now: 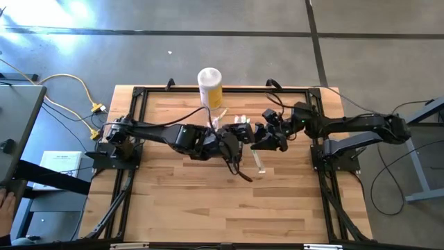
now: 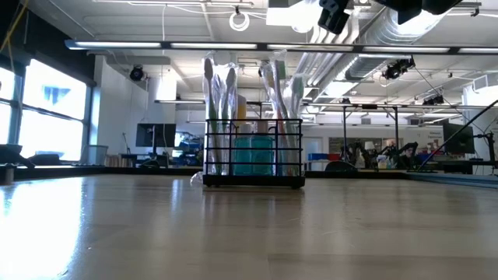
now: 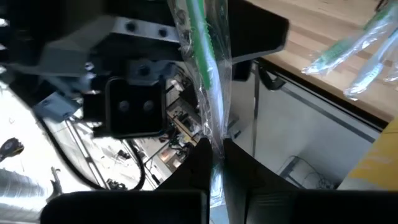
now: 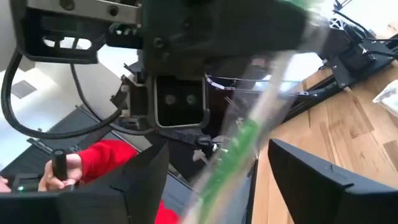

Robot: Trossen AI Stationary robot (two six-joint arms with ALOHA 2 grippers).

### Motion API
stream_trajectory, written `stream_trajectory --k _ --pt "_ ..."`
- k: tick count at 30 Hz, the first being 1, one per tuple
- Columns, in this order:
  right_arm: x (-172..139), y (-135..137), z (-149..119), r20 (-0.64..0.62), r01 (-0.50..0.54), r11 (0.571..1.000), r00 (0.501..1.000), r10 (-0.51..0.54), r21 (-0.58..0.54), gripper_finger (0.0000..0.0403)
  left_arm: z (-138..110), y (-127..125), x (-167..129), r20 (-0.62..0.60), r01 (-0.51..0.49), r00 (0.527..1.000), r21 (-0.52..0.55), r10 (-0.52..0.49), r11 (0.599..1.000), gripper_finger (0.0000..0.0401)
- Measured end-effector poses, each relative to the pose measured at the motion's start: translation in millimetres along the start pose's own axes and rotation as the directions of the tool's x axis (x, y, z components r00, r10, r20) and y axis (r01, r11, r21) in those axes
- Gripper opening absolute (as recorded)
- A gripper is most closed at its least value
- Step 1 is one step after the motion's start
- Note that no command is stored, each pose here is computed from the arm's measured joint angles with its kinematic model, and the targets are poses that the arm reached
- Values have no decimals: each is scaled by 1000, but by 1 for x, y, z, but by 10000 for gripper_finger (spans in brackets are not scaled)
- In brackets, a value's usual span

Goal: Pick & Place toothbrushing station
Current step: Put the left green toothbrush into the right section wire organizer

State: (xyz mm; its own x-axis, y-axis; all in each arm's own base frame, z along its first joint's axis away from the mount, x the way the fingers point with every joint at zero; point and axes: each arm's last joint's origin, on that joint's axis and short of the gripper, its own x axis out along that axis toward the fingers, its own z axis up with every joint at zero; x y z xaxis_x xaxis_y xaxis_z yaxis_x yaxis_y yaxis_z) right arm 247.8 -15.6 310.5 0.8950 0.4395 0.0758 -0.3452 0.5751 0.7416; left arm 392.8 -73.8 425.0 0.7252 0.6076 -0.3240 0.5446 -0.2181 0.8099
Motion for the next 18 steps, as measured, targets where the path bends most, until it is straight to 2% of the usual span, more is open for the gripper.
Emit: stream_trajectory --k 8,18 --pt "-1 1 0 -4 -9 997 1000 9 -81 211 -1 1 -2 16 -4 1000 -2 4 1000 8" --pt "-1 1 0 -4 -3 991 1000 3 -133 66 -1 1 -1 11 -5 1000 -4 5 1000 8"
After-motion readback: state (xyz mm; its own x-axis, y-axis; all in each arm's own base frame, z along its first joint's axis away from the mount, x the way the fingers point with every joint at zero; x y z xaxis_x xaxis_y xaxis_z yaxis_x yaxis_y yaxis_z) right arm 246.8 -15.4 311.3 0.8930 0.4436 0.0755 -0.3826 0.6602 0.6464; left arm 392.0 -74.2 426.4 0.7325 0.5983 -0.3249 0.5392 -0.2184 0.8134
